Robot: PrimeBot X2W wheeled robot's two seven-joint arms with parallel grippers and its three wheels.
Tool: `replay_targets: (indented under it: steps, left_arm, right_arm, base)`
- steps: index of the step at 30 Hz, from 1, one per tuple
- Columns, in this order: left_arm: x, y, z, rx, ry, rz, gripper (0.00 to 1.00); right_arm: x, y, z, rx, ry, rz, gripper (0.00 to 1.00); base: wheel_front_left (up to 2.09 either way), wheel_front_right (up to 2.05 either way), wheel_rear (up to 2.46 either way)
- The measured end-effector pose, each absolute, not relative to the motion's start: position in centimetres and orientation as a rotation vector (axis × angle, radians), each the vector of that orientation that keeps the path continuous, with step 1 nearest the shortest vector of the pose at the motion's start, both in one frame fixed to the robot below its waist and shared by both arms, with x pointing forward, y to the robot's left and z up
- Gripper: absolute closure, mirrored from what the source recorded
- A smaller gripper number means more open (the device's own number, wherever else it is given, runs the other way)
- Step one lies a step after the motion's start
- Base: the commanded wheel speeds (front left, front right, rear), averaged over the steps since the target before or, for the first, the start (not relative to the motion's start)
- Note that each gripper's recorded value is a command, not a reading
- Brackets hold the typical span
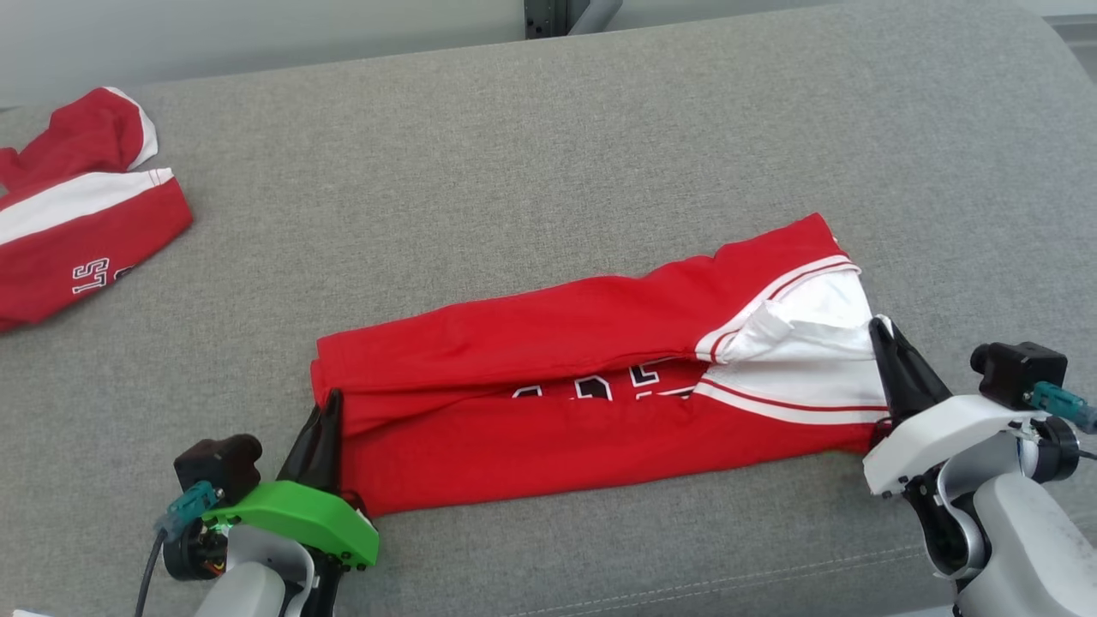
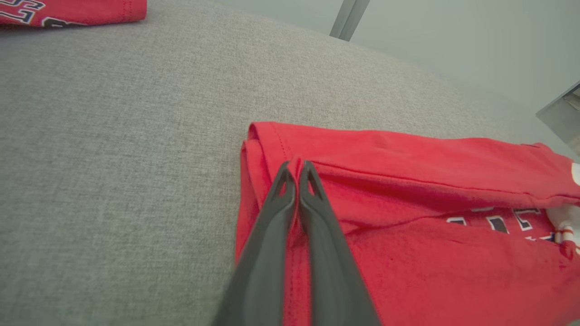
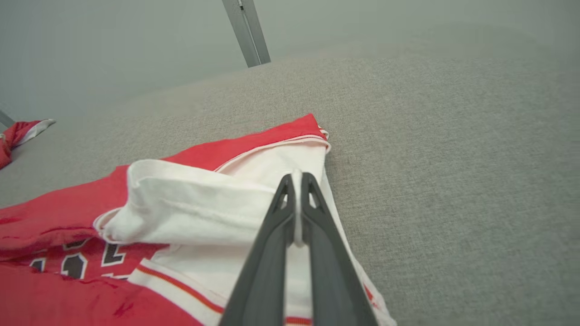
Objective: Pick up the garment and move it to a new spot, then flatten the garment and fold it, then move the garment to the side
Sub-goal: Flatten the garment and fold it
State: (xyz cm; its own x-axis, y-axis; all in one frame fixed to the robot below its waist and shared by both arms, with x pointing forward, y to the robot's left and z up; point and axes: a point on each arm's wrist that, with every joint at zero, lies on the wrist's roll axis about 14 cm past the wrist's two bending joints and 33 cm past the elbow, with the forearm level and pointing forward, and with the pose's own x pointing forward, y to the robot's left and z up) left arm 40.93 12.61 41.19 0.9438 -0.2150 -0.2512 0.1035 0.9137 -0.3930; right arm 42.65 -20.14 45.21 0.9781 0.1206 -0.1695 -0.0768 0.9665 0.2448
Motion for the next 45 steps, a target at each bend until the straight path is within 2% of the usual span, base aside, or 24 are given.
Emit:
replay_targets:
  steps: [1, 2, 16, 25, 34, 45]
  left_arm:
    - [40.7, 12.6, 41.2, -0.391, 0.296, -0.162, 0.00]
    - [40.5, 12.7, 41.2, -0.399, 0.294, -0.156, 0.00]
    - [37.8, 14.9, 43.6, -0.436, 0.202, -0.065, 0.00]
    - [38.1, 14.8, 47.3, -0.404, 0.077, -0.072, 0.00]
    - [37.7, 15.8, 47.9, -0.390, 0.052, -0.049, 0.00]
    - [36.6, 19.0, 47.6, -0.378, 0.041, 0.044, 0.00]
  right_arm:
    - [42.4, -20.1, 45.1, 0.238, 0.186, 0.099, 0.23]
    - [42.1, -20.1, 45.0, 0.236, 0.185, 0.096, 0.00]
    - [37.9, -22.5, 44.5, 0.241, 0.168, -0.008, 0.00]
    - [37.4, -22.6, 45.9, 0.225, 0.140, -0.012, 0.00]
    - [40.0, -21.9, 47.3, 0.159, 0.148, 0.036, 0.00]
    - [44.5, -21.1, 44.0, 0.102, 0.356, 0.078, 0.00]
  base:
    - [0.00, 0.00, 0.00]
    - [0.00, 0.00, 0.00]
    - [0.00, 0.00, 0.00]
    - [0.00, 0.00, 0.00]
    - [0.00, 0.00, 0.00]
    - [0.00, 0.00, 0.00]
